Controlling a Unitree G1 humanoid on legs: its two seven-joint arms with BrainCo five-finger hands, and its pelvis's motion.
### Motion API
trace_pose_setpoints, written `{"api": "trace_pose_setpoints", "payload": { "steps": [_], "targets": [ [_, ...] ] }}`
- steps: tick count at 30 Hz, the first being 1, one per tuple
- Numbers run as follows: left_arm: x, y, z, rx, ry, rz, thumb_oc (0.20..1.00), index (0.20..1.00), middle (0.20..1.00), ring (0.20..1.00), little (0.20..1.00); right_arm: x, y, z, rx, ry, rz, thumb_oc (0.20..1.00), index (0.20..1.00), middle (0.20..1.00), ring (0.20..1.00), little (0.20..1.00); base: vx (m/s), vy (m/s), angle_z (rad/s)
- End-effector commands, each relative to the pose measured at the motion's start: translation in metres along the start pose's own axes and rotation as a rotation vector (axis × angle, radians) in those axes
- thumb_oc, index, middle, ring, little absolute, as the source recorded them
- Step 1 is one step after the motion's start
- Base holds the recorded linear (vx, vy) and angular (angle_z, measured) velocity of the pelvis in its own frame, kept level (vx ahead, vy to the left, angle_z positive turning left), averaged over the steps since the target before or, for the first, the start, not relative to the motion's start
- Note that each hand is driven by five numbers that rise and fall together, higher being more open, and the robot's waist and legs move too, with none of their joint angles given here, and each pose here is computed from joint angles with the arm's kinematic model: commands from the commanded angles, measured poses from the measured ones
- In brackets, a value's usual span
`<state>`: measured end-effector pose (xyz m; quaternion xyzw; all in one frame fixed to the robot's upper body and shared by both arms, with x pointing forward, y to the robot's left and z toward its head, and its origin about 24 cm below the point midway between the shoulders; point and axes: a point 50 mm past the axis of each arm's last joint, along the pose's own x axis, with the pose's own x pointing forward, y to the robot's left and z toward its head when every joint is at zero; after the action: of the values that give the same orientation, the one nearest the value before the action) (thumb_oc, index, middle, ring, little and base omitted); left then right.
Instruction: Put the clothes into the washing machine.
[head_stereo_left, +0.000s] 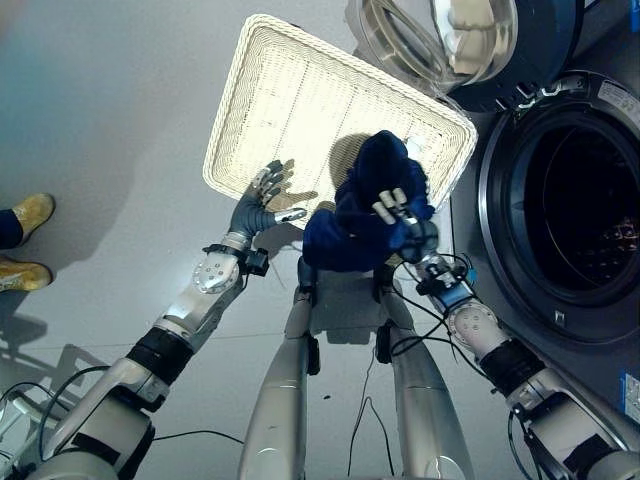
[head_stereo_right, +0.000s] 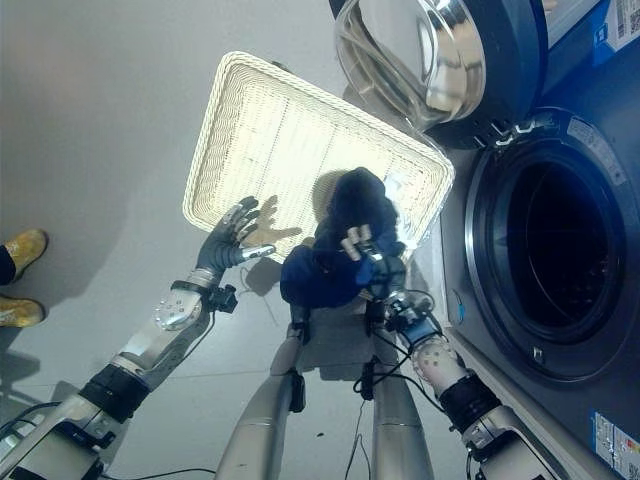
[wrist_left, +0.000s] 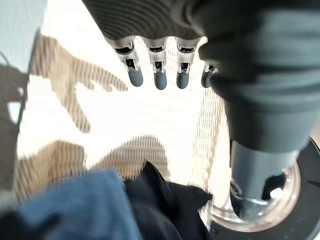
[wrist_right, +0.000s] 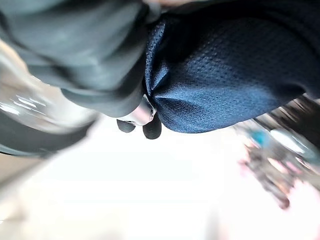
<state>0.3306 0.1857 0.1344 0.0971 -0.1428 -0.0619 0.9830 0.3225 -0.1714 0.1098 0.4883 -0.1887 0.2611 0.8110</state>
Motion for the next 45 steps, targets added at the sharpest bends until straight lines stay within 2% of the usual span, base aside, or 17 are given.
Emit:
{"api": "trace_pose_setpoints", "payload": {
  "steps": [1, 5, 7, 12, 14, 20, 23, 26, 28, 30, 31, 33, 34, 35, 37, 38, 45],
  "targets": [
    [-0.004, -0.003, 0.000, 0.004, -0.022, 0.041, 1.000, 1.000, 1.000, 1.000, 1.000, 0.002, 0.014, 0.022, -0.070, -0.168, 0.035, 0.200, 0.200, 0.200, 0.200, 0.200, 0.03, 0.032, -0.06],
    [-0.009, 0.007, -0.009, 0.000, 0.014, 0.096, 1.000, 1.000, 1.000, 1.000, 1.000, -0.002, 0.012, 0.046, -0.110, -0.334, -0.045, 0.200, 0.200, 0.200, 0.200, 0.200, 0.03, -0.001, -0.10],
    [-0.014, 0.020, -0.019, -0.027, 0.047, 0.171, 1.000, 1.000, 1.000, 1.000, 1.000, -0.011, 0.007, 0.083, -0.188, -0.570, -0.199, 0.200, 0.200, 0.200, 0.200, 0.200, 0.06, -0.016, -0.15],
    [-0.021, 0.035, -0.029, -0.056, 0.080, 0.246, 1.000, 1.000, 1.000, 1.000, 1.000, -0.018, 0.014, 0.141, -0.333, -0.838, -0.372, 0.200, 0.200, 0.200, 0.200, 0.200, 0.06, -0.015, -0.08],
    [-0.025, 0.043, -0.035, -0.066, 0.105, 0.270, 1.000, 1.000, 1.000, 1.000, 1.000, -0.023, 0.023, 0.184, -0.479, -1.010, -0.498, 0.200, 0.200, 0.200, 0.200, 0.200, 0.06, -0.021, -0.02],
    [-0.031, 0.055, -0.042, -0.061, 0.160, 0.282, 1.000, 1.000, 1.000, 1.000, 1.000, -0.028, 0.062, 0.269, -0.841, -1.337, -0.814, 0.200, 0.200, 0.200, 0.200, 0.200, 0.06, -0.043, 0.01],
    [-0.035, 0.061, -0.043, -0.059, 0.174, 0.284, 1.000, 1.000, 1.000, 1.000, 1.000, -0.043, 0.075, 0.302, -0.835, -1.494, -0.929, 0.200, 0.200, 0.200, 0.200, 0.200, 0.05, -0.076, 0.03],
    [-0.040, 0.068, -0.042, -0.055, 0.194, 0.278, 1.000, 1.000, 1.000, 1.000, 1.000, -0.085, 0.107, 0.337, -0.630, -1.983, -1.102, 0.200, 0.200, 0.200, 0.200, 0.200, 0.07, -0.159, 0.04],
    [-0.038, 0.068, -0.040, -0.054, 0.195, 0.271, 1.000, 1.000, 1.000, 1.000, 1.000, -0.088, 0.114, 0.338, -0.629, -2.055, -1.121, 0.200, 0.200, 0.200, 0.200, 0.200, 0.06, -0.119, 0.06],
    [-0.034, 0.070, -0.034, -0.058, 0.197, 0.261, 1.000, 1.000, 1.000, 1.000, 1.000, -0.086, 0.124, 0.349, -0.676, -2.041, -1.163, 0.200, 0.200, 0.200, 0.200, 0.200, 0.08, -0.136, -0.06],
    [-0.034, 0.071, -0.035, -0.064, 0.202, 0.258, 1.000, 1.000, 1.000, 1.000, 1.000, -0.085, 0.120, 0.356, -0.619, -1.952, -1.171, 0.373, 0.373, 0.373, 0.373, 0.373, 0.06, -0.096, -0.08],
    [-0.034, 0.071, -0.035, -0.064, 0.202, 0.258, 1.000, 1.000, 1.000, 1.000, 1.000, -0.085, 0.120, 0.356, -0.619, -1.952, -1.171, 0.373, 0.373, 0.373, 0.373, 0.373, 0.03, -0.046, -0.10],
    [-0.033, 0.072, -0.035, -0.071, 0.202, 0.253, 1.000, 1.000, 1.000, 1.000, 1.000, -0.088, 0.108, 0.364, -0.542, -1.827, -1.172, 0.570, 0.570, 0.570, 0.570, 0.570, 0.07, -0.157, -0.19],
    [-0.028, 0.072, -0.033, -0.075, 0.190, 0.231, 1.000, 1.000, 1.000, 1.000, 1.000, -0.082, 0.061, 0.366, -0.257, -1.447, -1.146, 1.000, 1.000, 1.000, 1.000, 1.000, 0.07, -0.157, -0.19],
    [-0.028, 0.072, -0.033, -0.075, 0.190, 0.231, 1.000, 1.000, 1.000, 1.000, 1.000, -0.082, 0.061, 0.366, -0.257, -1.447, -1.146, 1.000, 1.000, 1.000, 1.000, 1.000, 0.04, -0.169, 0.09],
    [-0.018, 0.073, -0.023, -0.082, 0.154, 0.197, 1.000, 1.000, 1.000, 1.000, 1.000, -0.051, 0.020, 0.339, -0.055, -1.051, -1.152, 1.000, 1.000, 1.000, 1.000, 1.000, 0.05, -0.285, 0.31],
    [-0.011, 0.071, -0.010, -0.062, 0.086, 0.166, 1.000, 1.000, 1.000, 1.000, 1.000, -0.031, -0.019, 0.292, 0.144, -0.739, -1.092, 1.000, 1.000, 1.000, 1.000, 1.000, 0.02, -0.147, 0.12]
  ]
}}
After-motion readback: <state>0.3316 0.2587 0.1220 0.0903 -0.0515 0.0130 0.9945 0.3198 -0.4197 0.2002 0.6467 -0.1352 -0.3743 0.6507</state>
